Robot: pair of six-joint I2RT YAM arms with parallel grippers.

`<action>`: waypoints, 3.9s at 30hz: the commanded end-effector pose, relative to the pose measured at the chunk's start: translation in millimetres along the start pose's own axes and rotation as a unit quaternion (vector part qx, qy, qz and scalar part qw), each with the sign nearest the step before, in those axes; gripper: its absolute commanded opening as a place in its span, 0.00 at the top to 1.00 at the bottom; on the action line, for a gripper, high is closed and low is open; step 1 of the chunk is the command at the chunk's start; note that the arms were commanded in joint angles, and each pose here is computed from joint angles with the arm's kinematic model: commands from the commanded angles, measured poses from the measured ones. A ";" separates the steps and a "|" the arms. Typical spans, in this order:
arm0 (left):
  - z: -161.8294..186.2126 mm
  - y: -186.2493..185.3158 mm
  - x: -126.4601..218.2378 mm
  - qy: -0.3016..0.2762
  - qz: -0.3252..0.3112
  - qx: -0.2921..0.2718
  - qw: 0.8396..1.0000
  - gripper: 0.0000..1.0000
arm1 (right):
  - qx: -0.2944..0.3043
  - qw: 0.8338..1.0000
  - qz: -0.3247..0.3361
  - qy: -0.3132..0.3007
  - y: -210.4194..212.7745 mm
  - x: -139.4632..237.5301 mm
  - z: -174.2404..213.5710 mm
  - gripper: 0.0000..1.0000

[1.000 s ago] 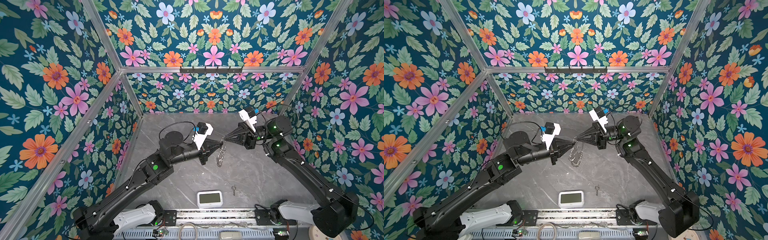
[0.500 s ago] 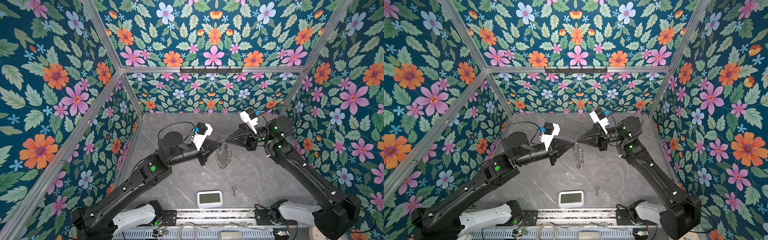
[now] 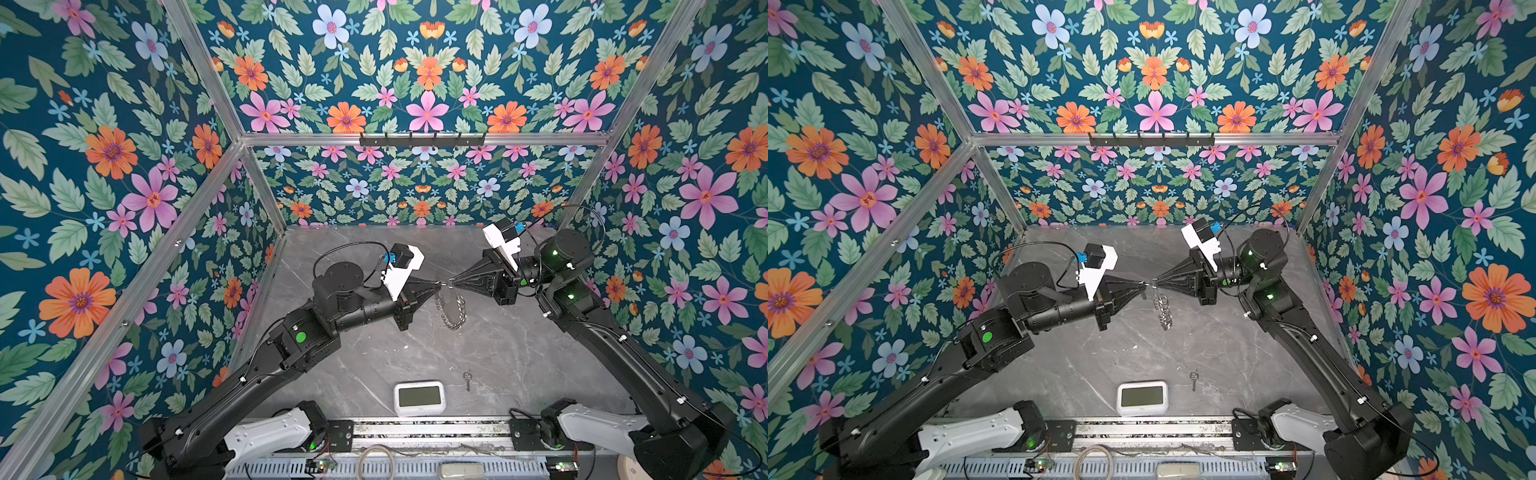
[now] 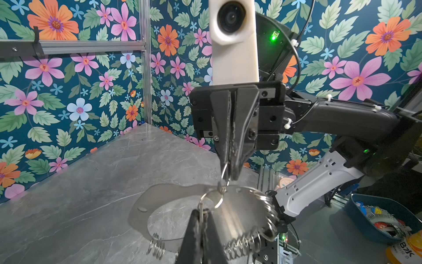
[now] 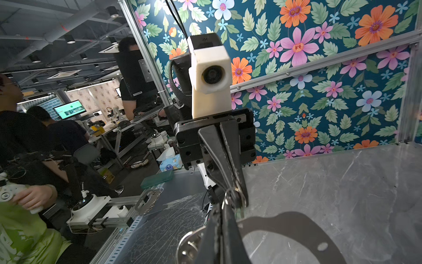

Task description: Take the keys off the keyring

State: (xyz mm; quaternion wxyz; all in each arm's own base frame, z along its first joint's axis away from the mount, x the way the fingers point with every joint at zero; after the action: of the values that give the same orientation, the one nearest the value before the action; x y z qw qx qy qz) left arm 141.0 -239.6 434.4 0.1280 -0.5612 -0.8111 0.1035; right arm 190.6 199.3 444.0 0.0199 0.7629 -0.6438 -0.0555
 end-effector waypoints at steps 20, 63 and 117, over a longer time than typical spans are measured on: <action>-12.8 -5.5 6.0 -0.024 0.006 -0.002 1.000 1.00 | 0.037 0.995 0.084 0.041 9.3 -13.0 1.1 1.00; -21.7 -0.7 13.9 -0.040 -0.038 0.009 0.998 1.00 | 0.042 0.961 0.253 0.104 -11.2 -15.2 13.7 1.00; -4.3 -3.9 14.1 -0.004 -0.017 0.016 1.000 1.00 | 0.035 0.934 0.353 0.049 -33.3 -1.8 9.1 1.00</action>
State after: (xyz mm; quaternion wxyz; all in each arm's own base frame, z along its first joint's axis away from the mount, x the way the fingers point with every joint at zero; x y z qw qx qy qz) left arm 144.4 -229.0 430.9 0.1531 -0.5121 -0.8374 0.1145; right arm 204.2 217.7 429.4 0.0469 0.5598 -0.8270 0.0228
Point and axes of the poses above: each gripper's point midway between its finger pads, its own x axis back along the fingers, its own y axis along the line the jaws close on, z = x × y, the point moved 7 cm from there along x, back along the fingers, and after that the axes turned 9 degrees about x, right-handed, at the moved point
